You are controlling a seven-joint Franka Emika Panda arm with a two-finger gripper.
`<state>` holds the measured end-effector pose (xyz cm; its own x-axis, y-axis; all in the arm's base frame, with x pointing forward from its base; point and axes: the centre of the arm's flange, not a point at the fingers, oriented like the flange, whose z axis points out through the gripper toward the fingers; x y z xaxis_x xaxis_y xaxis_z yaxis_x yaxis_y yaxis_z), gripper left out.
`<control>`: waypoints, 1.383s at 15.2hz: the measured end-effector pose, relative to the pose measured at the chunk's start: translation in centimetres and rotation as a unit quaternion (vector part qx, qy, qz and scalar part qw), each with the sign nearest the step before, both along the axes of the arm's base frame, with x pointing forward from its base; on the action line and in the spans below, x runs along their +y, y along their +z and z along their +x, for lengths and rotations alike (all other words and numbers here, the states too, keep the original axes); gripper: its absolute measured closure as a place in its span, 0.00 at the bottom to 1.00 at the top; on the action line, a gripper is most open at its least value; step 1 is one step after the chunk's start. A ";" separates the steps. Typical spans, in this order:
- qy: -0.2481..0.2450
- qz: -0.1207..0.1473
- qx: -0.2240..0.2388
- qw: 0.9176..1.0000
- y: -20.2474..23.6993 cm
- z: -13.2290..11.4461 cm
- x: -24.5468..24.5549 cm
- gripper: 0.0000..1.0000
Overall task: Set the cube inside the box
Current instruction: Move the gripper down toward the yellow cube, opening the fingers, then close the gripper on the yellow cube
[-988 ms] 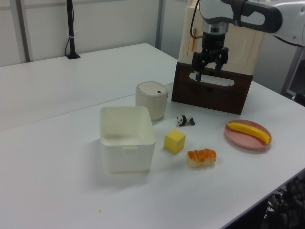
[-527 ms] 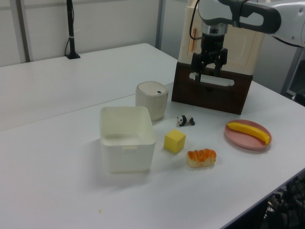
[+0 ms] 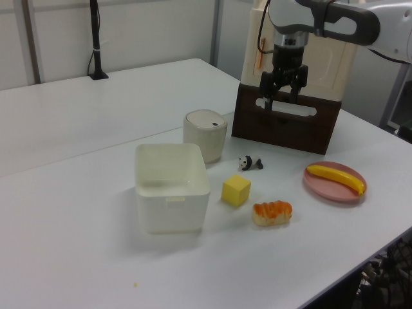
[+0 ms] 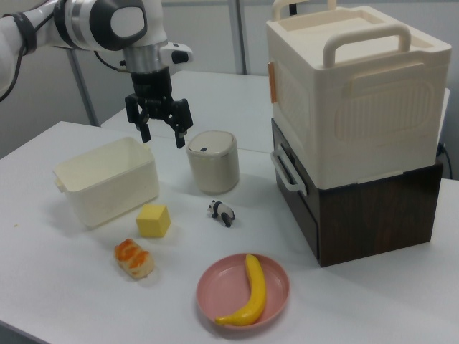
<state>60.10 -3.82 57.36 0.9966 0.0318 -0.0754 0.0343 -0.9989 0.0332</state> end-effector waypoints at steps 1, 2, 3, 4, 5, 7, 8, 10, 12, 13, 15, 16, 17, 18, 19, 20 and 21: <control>0.009 0.007 0.004 1.000 -0.4 0.0 0.1 0.00; 0.019 0.018 0.011 1.000 -1.1 -0.1 0.2 0.00; 0.032 0.030 0.017 0.999 -1.8 -0.2 0.2 0.00; 0.047 0.041 0.024 0.998 -2.5 -0.3 0.0 0.00; 0.062 0.052 0.030 0.996 -3.3 -0.4 -0.3 0.00; 0.085 0.066 0.044 0.993 -5.0 -0.7 -0.4 0.00; 0.094 0.067 0.047 0.992 -6.1 -0.7 0.0 0.00; 0.108 0.064 0.045 0.991 -8.3 -0.6 1.7 0.00; 0.123 0.062 0.044 0.990 -10.4 -0.5 3.7 0.00; 0.130 0.061 0.044 0.989 -11.4 -0.5 4.6 0.00; 0.145 0.056 0.045 0.987 -13.4 -0.6 6.5 0.00; 0.153 0.050 0.046 0.986 -14.5 -0.6 7.2 0.00; 0.161 0.041 0.047 0.985 -15.7 -0.7 7.8 0.00; 0.168 0.031 0.049 0.984 -17.0 -0.6 8.2 0.00; 0.174 0.020 0.050 0.983 -18.4 -0.4 8.3 0.00; 0.178 0.010 0.050 0.983 -19.8 -0.1 8.3 0.00; 0.181 0.002 0.051 0.982 -21.0 0.3 8.2 0.00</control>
<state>60.36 4.40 36.38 0.9071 0.3833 -0.1740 0.3903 -0.9207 0.0068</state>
